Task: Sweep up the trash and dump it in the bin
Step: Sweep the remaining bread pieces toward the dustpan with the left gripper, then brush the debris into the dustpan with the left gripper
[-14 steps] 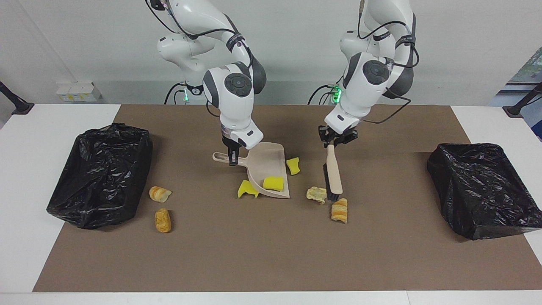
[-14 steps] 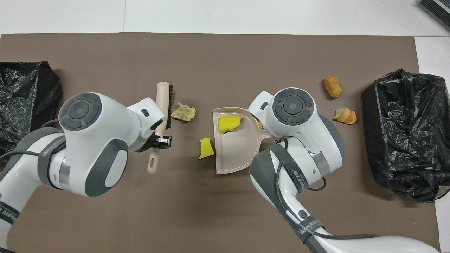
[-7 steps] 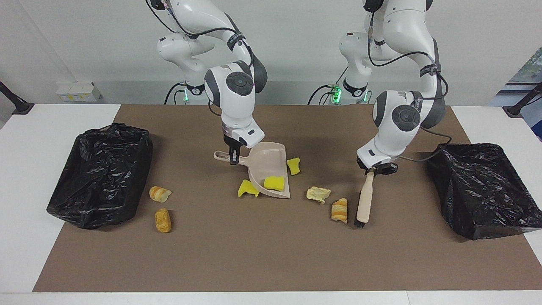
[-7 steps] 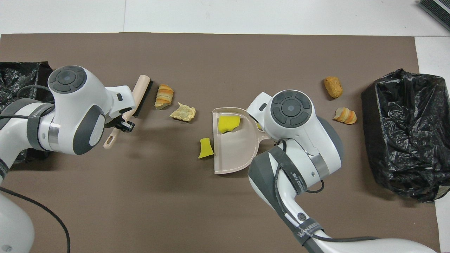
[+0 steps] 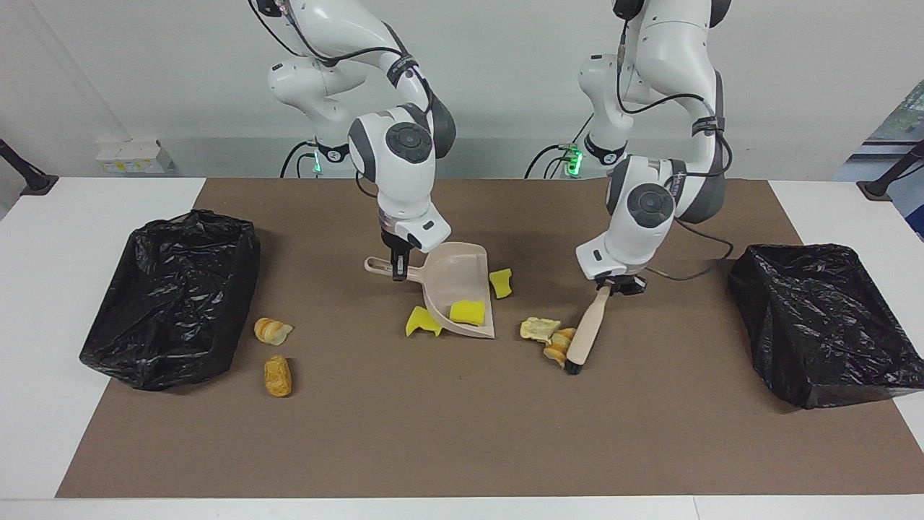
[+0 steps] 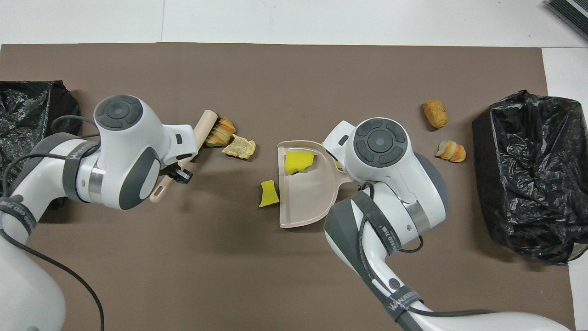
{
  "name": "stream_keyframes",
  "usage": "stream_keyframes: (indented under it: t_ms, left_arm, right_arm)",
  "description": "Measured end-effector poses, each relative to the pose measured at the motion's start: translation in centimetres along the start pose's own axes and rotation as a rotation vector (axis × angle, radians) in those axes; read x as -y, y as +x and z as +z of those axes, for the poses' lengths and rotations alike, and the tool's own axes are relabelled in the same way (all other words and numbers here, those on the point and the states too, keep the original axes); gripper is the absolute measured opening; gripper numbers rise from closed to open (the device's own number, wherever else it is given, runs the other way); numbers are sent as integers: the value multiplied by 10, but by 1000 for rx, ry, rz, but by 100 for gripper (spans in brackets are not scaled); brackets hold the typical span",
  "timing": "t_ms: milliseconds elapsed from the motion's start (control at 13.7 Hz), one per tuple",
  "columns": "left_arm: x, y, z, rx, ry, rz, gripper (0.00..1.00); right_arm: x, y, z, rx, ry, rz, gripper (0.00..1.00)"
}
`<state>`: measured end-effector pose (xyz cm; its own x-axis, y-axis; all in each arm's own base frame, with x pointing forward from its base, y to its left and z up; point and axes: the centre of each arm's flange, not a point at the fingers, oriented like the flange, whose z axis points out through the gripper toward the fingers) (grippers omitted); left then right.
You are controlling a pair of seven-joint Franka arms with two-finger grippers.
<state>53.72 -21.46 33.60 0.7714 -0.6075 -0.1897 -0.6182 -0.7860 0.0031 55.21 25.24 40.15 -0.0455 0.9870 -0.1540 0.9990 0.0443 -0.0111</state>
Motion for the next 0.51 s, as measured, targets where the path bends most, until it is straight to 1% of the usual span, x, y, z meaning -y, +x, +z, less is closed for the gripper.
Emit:
stream_keyframes:
  t_ms: [73,219,366,512]
  left_arm:
    - [-28,2,-1,2,-3,26,27]
    - [-91,2,-3,3,-34,25,27]
    - [-145,2,-5,2,-75,-18,27]
    - [-187,1,-13,-4,-123,-89,27]
  right_arm:
    - [0,0,0,0,0,0,33]
    - [0,0,0,0,0,0,33]
    - [0,0,0,0,0,1,33]
    - [0,0,1,1,2,1,33]
